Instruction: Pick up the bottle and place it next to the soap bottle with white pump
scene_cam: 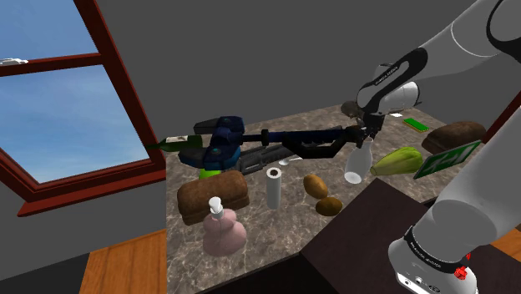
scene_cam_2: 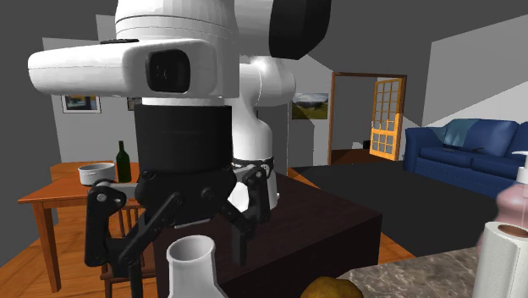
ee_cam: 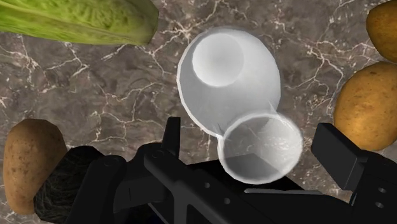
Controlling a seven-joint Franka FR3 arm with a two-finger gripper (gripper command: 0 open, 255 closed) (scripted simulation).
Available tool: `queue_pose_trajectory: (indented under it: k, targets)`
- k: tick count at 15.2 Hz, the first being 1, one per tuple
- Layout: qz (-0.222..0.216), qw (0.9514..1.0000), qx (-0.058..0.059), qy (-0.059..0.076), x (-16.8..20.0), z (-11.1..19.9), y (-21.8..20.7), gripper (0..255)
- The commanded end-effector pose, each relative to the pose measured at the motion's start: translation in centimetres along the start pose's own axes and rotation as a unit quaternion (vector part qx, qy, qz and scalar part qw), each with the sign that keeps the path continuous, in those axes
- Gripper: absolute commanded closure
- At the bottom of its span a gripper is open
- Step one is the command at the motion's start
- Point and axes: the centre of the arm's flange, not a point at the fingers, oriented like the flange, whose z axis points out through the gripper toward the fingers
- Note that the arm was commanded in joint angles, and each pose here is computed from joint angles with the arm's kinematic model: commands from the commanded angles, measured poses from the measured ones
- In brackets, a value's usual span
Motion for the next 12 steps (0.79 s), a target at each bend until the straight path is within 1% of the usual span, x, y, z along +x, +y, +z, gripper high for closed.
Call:
queue_pose_trajectory:
  k: [1,8,9,12]
  targets:
    - [0.000,1.0000,0.000,0.000,-0.09,0.76,-0.06,0]
    - [0.000,1.0000,0.000,0.000,-0.09,0.76,-0.06,0]
    - [0.000,1.0000,0.000,0.000,-0.09,0.76,-0.06,255]
    - [0.000,1.0000,0.000,0.000,-0.09,0.75,-0.06,255]
